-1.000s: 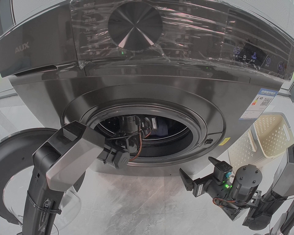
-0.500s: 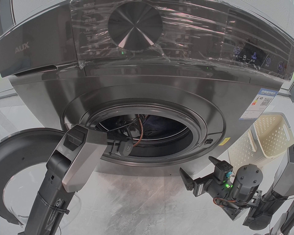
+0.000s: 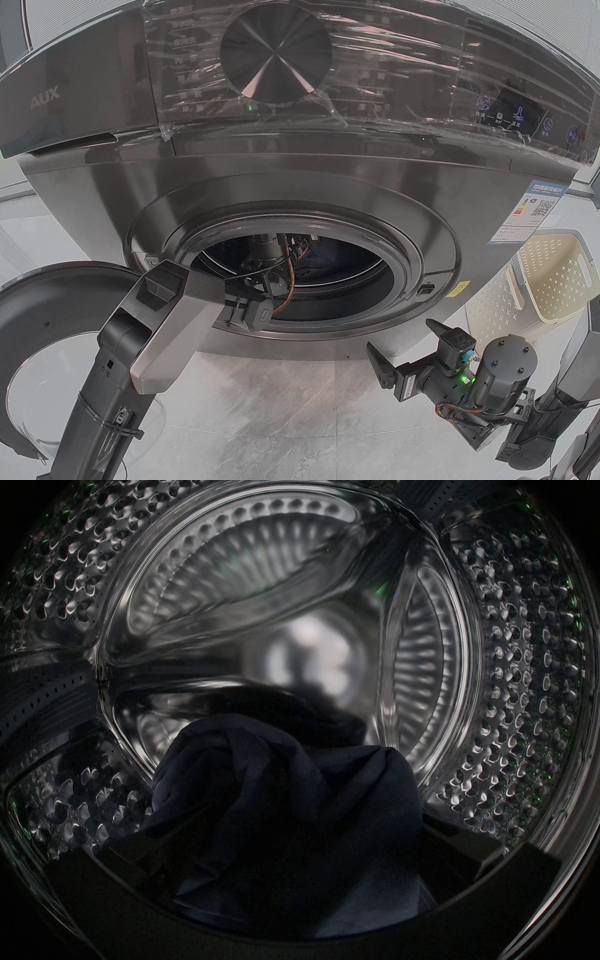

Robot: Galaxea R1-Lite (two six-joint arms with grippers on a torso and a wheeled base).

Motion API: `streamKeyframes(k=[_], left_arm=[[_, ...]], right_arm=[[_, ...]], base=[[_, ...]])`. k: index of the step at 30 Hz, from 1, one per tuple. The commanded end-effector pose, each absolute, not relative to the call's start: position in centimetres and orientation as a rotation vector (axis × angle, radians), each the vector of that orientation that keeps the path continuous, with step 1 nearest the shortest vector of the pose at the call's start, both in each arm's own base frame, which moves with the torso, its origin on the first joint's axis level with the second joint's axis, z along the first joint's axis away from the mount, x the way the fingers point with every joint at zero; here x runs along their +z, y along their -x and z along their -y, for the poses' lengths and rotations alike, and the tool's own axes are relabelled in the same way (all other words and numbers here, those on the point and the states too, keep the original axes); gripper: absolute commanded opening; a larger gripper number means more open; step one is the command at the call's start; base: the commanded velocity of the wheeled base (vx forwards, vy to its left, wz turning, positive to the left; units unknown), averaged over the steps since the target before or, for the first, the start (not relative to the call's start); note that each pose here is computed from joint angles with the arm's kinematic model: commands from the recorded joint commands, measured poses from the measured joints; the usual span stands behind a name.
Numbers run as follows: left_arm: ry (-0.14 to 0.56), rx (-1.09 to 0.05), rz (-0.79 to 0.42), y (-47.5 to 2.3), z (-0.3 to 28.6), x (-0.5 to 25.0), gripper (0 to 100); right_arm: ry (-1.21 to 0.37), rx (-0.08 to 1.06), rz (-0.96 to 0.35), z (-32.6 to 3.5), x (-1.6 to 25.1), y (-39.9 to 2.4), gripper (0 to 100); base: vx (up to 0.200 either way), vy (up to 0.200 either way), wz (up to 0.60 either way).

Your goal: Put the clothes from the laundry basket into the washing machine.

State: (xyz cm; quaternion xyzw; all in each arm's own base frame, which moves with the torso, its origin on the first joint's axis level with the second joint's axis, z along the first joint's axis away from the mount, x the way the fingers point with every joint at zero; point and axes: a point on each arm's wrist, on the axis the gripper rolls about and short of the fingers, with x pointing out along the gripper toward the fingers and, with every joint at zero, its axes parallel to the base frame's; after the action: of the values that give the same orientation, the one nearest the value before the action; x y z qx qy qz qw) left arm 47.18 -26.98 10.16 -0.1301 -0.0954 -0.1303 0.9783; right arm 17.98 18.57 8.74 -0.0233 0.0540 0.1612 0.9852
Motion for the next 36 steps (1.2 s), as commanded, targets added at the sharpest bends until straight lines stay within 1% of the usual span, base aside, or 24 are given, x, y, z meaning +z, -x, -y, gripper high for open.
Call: streamKeyframes(k=[1,2,3,4,7,10,11,13,14,21,24,26,28,31,36], left_arm=[[0.259,-0.263,0.188,-46.8,26.8,10.6,100],[0.262,-0.267,0.190,-46.3,26.7,11.4,100],[0.260,-0.267,0.186,-46.2,26.7,11.5,100],[0.253,-0.276,0.168,-45.1,26.7,12.0,100],[0.237,-0.301,0.114,-42.8,26.9,12.5,100],[0.230,-0.318,0.094,-41.3,27.0,12.6,100],[0.221,-0.335,0.076,-39.8,27.0,12.5,100],[0.221,-0.338,0.074,-39.6,27.0,12.5,100],[0.206,-0.363,0.042,-37.3,27.0,12.5,100],[0.175,-0.429,-0.006,-32.5,26.5,12.2,100],[0.154,-0.456,-0.034,-30.3,25.6,12.3,100],[0.124,-0.516,-0.072,-27.8,24.8,12.1,100],[0.114,-0.564,-0.089,-25.9,24.1,12.2,100],[0.083,-0.611,-0.112,-22.6,23.1,12.3,100],[0.088,-0.650,-0.096,-19.2,21.2,13.0,100]], right_arm=[[0.046,0.324,-0.108,-18.6,8.8,-18.0,100],[0.046,0.324,-0.108,-18.6,8.8,-18.0,100],[0.046,0.324,-0.108,-18.6,8.8,-18.0,100],[0.046,0.323,-0.108,-18.6,8.8,-18.0,100],[0.046,0.324,-0.108,-18.6,8.8,-18.0,100],[0.047,0.324,-0.109,-18.6,8.7,-18.0,100],[0.047,0.324,-0.109,-18.6,8.7,-18.0,100],[0.047,0.326,-0.109,-18.6,8.7,-17.9,100],[0.047,0.324,-0.109,-18.6,8.7,-17.9,100],[0.050,0.324,-0.112,-18.5,8.7,-17.9,100],[0.050,0.324,-0.112,-18.3,8.7,-17.7,100],[0.046,0.323,-0.108,-18.1,9.0,-17.6,100],[0.050,0.324,-0.110,-17.9,9.0,-17.4,100],[0.057,0.326,-0.117,-17.4,9.1,-16.8,100],[0.061,0.307,-0.116,-16.4,9.4,-15.9,100]], base=[[0.000,0.000,0.00],[0.000,0.000,0.00],[0.000,0.000,0.00],[0.000,0.000,0.00],[0.000,0.000,0.00],[0.000,0.000,0.00],[0.000,0.000,0.00],[0.000,0.000,0.00],[0.000,0.000,0.00],[0.000,0.000,0.00],[0.000,0.000,0.00],[0.000,0.000,0.00],[0.000,0.000,0.00],[0.000,0.000,0.00],[0.000,0.000,0.00]])
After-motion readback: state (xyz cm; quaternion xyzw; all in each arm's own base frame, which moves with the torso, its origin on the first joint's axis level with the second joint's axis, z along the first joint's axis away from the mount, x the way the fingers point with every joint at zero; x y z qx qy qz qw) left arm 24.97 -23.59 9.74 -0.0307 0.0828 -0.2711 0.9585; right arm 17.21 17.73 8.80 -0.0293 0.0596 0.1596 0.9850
